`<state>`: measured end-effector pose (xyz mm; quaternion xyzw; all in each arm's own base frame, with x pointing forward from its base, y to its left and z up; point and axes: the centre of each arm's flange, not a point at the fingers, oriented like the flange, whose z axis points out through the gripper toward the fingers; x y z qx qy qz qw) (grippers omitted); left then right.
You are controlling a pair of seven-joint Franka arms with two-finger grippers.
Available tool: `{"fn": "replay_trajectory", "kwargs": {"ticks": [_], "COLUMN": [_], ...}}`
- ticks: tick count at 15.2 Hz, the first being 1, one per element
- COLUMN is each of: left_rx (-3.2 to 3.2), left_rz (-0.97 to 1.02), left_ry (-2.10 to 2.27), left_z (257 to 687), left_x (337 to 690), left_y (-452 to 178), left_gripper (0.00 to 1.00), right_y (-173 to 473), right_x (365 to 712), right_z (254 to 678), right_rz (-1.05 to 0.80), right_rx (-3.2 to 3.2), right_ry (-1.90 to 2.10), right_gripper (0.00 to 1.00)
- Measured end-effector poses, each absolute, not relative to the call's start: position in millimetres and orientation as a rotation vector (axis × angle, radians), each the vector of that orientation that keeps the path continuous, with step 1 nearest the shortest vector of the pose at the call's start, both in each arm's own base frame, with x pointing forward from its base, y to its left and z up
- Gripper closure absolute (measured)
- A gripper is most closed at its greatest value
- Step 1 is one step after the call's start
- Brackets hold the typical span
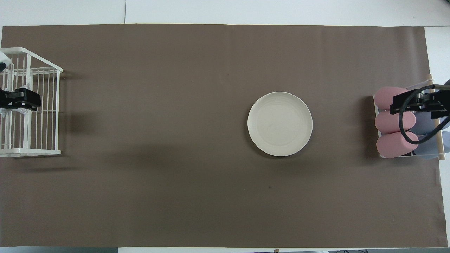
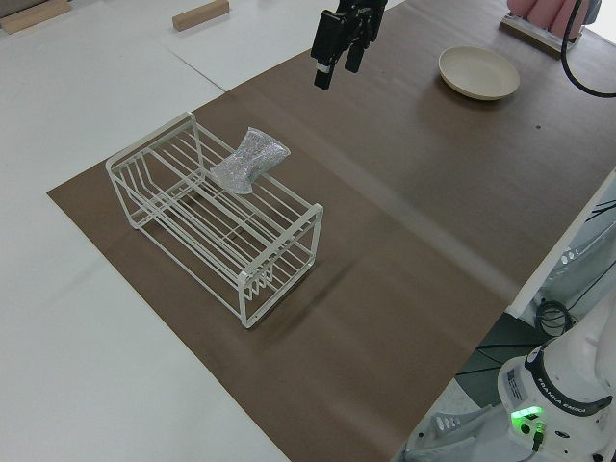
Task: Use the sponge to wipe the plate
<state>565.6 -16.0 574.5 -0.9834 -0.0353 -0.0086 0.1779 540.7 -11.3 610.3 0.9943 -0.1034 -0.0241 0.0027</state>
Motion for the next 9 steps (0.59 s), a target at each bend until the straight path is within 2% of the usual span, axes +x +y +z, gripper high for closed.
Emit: {"fn": "replay_trajectory", "kwargs": {"ticks": [5, 9], "left_rx": [-2.547, -2.377], "left_rz": [-0.055, -0.060], "left_ry": [-0.025, 0.085], "left_z": [484, 438], "left_x": [619, 642], "left_y": [-18, -11], "left_gripper": [0.00, 0.00], "right_y": [33, 92], "right_x": [533, 511], "right_z": [609, 609], "right_rz": [-0.137, -0.230], "right_rx": [3.034, 2.900], "right_ry": [-0.686, -0.944], "right_gripper": [0.00, 0.00]}}
